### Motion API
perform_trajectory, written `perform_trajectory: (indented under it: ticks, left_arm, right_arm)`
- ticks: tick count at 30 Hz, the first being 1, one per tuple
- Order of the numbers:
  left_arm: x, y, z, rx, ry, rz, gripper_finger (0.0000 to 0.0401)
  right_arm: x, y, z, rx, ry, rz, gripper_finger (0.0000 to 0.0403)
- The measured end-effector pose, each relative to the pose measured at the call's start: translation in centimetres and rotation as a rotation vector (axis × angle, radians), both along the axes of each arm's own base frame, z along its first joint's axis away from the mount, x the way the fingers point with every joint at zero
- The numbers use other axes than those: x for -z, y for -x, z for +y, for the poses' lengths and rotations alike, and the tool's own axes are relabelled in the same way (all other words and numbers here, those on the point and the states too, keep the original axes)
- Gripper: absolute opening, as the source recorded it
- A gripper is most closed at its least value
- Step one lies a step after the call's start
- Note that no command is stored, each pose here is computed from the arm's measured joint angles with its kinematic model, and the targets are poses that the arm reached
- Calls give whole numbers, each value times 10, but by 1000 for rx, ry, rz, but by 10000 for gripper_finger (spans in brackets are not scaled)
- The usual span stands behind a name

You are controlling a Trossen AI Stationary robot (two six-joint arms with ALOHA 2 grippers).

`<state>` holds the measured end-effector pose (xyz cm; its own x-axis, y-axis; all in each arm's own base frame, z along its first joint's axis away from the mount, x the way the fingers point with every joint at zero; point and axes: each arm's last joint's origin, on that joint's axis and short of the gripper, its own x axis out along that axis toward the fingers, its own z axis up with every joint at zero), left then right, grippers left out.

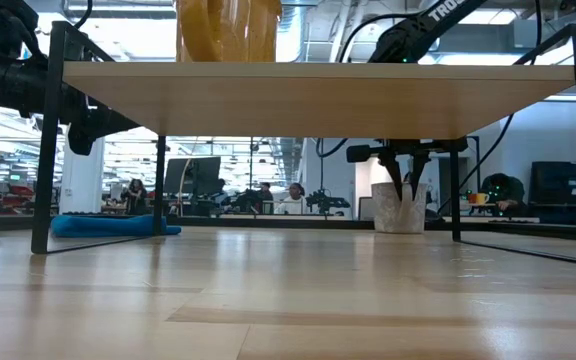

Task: Stack small to large cups/mugs on shelf
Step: Put the gray cup on the shelf

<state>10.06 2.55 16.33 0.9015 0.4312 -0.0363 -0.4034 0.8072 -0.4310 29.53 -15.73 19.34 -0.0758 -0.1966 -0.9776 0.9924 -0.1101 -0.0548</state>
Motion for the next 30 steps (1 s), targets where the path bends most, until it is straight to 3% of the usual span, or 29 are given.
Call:
perform_trajectory:
  ticks: [8, 30]
  left_arm:
    - [0, 0, 0, 0, 0, 1, 179]
    - [0, 0, 0, -3, 0, 1, 179]
  right_arm:
    - [-9, 1, 5, -47, 10, -13, 69]
    - [-83, 25, 22, -50, 138, -224, 69]
